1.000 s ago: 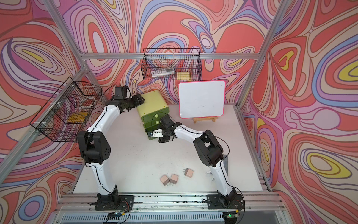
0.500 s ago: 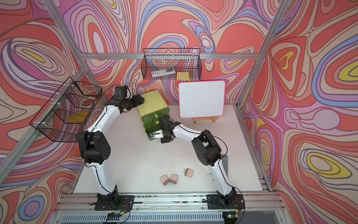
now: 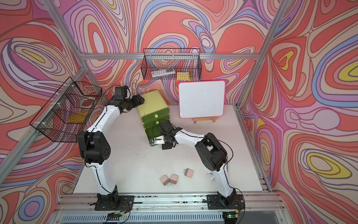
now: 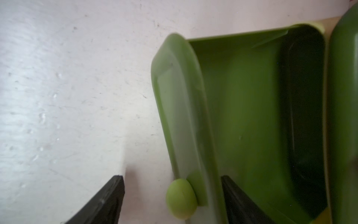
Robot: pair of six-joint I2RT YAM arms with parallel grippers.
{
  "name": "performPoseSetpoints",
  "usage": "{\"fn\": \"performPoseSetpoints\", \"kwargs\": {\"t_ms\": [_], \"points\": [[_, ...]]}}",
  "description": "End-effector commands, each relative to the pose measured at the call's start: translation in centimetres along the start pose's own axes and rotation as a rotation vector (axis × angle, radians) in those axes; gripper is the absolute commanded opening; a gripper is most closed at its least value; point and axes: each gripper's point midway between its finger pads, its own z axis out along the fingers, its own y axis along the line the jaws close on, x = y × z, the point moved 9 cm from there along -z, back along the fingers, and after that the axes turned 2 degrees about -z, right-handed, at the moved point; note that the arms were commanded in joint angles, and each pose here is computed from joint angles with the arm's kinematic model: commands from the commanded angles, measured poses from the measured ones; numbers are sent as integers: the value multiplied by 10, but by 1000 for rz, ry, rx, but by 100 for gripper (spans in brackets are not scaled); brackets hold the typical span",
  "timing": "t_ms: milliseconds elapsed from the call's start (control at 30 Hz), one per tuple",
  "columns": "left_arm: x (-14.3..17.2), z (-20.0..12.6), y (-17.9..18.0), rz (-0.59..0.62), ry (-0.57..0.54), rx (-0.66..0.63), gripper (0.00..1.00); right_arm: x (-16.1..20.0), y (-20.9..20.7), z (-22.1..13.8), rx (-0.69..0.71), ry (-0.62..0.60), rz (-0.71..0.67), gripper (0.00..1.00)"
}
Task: Place the plugs into the drawer by color
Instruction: Open the drawer in the storage box, then pick up the plug from the center of the board.
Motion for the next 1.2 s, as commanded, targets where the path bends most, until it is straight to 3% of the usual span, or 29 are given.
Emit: {"fn": "performPoseSetpoints", "kwargs": {"t_ms": [0, 167, 300, 433, 500, 667, 867, 1167], "points": [[54, 25, 50, -43, 266, -214, 86, 3, 12, -4, -27, 23, 51, 77], [54, 24, 49, -48, 266, -206, 86, 2, 10, -9, -7, 24, 59, 77], [55, 21, 45, -38, 260, -209, 86, -14, -8, -36, 95, -63, 103, 76], [55, 17, 41, -22, 255, -216, 86, -32, -24, -79, 246, -144, 286, 76], [53, 15, 40, -23, 255, -218, 86, -37, -17, -93, 300, -130, 450, 74], [55, 15, 37, -25, 258, -201, 86, -38, 44, -112, 262, 10, 831, 70], [63, 20, 28, -4, 278, -187, 86, -1, 109, -127, 190, 344, 1304, 67], [66, 20, 22, 8, 284, -180, 86, 35, 177, -146, 66, 433, 1530, 68]]}}
